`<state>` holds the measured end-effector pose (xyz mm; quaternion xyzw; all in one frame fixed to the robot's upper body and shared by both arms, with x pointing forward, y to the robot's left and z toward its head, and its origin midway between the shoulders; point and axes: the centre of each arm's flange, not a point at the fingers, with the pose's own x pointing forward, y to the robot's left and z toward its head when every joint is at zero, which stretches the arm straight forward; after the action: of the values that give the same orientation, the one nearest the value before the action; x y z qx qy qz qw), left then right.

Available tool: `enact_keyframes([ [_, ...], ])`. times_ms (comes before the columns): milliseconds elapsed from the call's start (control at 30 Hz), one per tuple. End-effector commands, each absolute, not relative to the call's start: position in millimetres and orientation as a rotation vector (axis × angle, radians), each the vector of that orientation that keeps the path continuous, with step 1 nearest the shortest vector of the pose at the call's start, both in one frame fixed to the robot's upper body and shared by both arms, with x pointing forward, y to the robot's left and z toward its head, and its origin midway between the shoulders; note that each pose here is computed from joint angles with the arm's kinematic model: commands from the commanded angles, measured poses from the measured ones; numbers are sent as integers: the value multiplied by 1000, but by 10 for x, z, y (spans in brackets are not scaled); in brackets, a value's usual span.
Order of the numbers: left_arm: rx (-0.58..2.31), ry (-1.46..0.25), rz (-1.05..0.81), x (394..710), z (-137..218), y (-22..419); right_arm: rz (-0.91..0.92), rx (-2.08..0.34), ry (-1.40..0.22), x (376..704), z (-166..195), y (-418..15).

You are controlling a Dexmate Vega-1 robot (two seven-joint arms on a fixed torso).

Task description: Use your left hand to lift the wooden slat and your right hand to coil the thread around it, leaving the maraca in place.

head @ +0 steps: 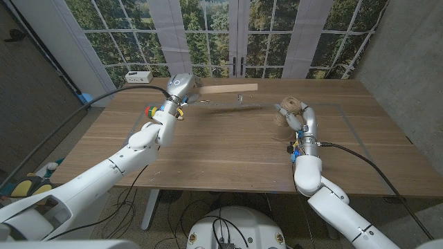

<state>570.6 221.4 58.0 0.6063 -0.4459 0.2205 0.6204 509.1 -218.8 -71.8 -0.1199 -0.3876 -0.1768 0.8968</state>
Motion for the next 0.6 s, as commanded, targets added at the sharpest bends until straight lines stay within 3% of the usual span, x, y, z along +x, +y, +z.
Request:
enact_keyframes([
  [33,1377,-1039,513,5679,563,2223,-373,-119,-895,5212,-403,-2067],
  [600,1353,-1073,520,5605,579,2274,-316,-107,-967,5525,186,-1847],
])
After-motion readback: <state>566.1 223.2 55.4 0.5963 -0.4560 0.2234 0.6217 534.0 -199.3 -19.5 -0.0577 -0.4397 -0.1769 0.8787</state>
